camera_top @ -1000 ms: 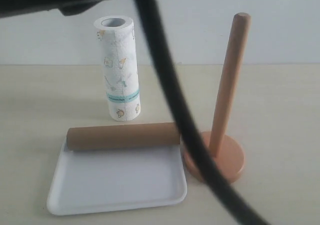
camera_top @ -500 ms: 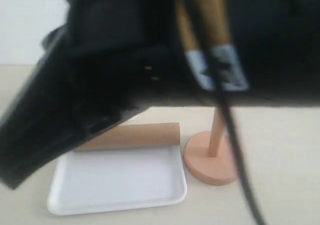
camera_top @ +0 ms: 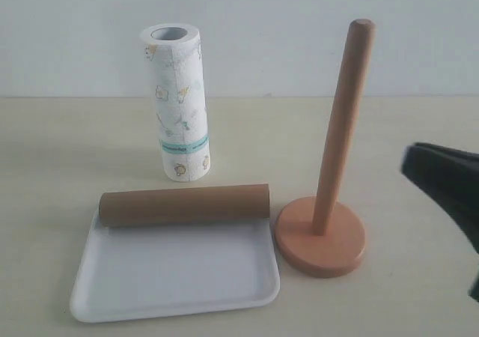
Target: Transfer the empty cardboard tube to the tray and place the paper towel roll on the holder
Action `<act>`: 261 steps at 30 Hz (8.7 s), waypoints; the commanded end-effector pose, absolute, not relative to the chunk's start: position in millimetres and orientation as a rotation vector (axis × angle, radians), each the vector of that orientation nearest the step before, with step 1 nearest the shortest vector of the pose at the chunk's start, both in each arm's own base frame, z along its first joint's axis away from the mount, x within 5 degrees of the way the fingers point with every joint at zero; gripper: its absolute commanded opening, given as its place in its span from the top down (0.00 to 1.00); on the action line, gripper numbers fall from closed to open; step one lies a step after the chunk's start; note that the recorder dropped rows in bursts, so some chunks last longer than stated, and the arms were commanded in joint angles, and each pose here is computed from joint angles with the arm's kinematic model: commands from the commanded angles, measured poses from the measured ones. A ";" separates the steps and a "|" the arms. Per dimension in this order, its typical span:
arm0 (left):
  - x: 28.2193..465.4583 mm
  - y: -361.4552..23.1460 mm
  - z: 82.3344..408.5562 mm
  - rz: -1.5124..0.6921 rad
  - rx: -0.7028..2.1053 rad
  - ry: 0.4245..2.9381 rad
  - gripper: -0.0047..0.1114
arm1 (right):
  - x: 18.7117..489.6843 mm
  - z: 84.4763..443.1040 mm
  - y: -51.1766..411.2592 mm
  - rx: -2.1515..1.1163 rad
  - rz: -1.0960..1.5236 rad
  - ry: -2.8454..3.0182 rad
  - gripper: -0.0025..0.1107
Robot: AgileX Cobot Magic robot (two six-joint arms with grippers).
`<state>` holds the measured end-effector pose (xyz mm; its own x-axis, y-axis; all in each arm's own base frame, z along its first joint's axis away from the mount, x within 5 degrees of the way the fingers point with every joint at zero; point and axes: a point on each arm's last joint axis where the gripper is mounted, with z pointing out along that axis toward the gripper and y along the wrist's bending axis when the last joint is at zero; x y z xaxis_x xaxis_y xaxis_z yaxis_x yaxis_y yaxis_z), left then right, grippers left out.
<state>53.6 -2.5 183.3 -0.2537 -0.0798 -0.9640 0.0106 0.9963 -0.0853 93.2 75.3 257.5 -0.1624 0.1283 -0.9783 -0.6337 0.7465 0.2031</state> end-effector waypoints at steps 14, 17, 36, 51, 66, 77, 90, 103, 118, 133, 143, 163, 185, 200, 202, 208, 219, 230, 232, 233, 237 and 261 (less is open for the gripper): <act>53.5 -2.9 182.7 -0.090 -0.040 1.822 0.92 | 47.6 237.7 27.7 0.016 0.745 1.255 0.98; 53.5 -2.9 182.7 -0.090 -0.040 1.822 0.92 | 47.9 236.7 27.8 -0.001 0.720 1.265 0.98; 53.6 -2.9 182.9 -0.090 -0.041 1.819 0.92 | 52.5 179.7 6.3 -0.032 0.196 1.859 0.98; 53.6 -2.9 182.9 -0.090 -0.041 1.819 0.92 | 50.6 180.4 16.1 -0.186 0.240 1.845 0.98; 53.6 -2.9 182.9 -0.090 -0.041 1.819 0.92 | 52.3 180.3 9.0 -0.056 0.145 1.850 0.98; 53.6 -2.9 182.9 -0.090 -0.041 1.819 0.92 | 52.3 180.3 9.0 -0.056 0.145 1.850 0.98; 54.3 -3.6 190.9 -0.137 -0.081 1.759 0.92 | 52.3 180.3 9.0 -0.054 0.147 1.851 0.98; 19.5 -0.3 323.2 -0.293 -0.165 1.132 0.92 | 52.3 180.3 9.0 -0.054 0.147 1.851 0.98; 148.3 -20.5 358.7 -0.297 0.079 1.103 0.92 | 52.3 180.3 9.0 -0.053 0.148 1.851 0.98; 246.9 -33.0 256.7 -0.358 0.165 1.531 0.92 | 53.0 182.8 8.7 -0.050 0.145 1.822 0.98; 269.7 -30.0 226.0 -0.307 0.151 1.517 0.92 | 53.0 182.8 8.7 -0.050 0.145 1.822 0.98; 324.3 -54.9 184.8 -0.459 0.436 1.580 0.14 | 53.0 182.8 8.7 -0.048 0.146 1.822 0.98; 365.3 -87.3 137.7 -0.610 0.628 1.527 0.07 | 53.0 182.8 8.7 -0.048 0.146 1.822 0.98; 391.8 -107.6 133.7 -0.577 0.682 1.507 0.07 | 53.0 182.8 8.7 -0.048 0.146 1.822 0.98; 396.1 -111.0 133.2 -0.580 0.687 1.496 0.07 | 53.0 182.8 8.7 -0.048 0.146 1.822 0.98; 407.9 -115.8 128.8 -0.606 0.690 1.505 0.07 | 53.0 182.8 8.7 -0.048 0.146 1.822 0.98; 420.6 -114.1 123.1 -0.653 0.572 1.564 0.49 | 53.0 182.8 8.7 -0.048 0.147 1.822 0.98; 411.9 -116.1 189.8 -0.783 0.521 1.323 0.92 | 53.4 184.3 8.6 -0.044 0.147 1.805 0.98; 404.4 -116.1 223.1 -0.784 0.541 1.260 0.92 | 53.4 184.3 8.6 -0.044 0.147 1.805 0.98; 400.1 -115.6 239.9 -0.767 0.555 1.241 0.92 | 53.4 184.3 8.6 -0.044 0.147 1.805 0.98; 377.0 -116.5 301.8 -0.734 0.574 1.212 0.92 | 53.4 184.3 8.6 -0.044 0.147 1.805 0.98; 261.0 -235.8 439.9 -0.833 0.754 1.067 0.92 | 53.4 184.3 8.6 -0.046 0.146 1.805 0.98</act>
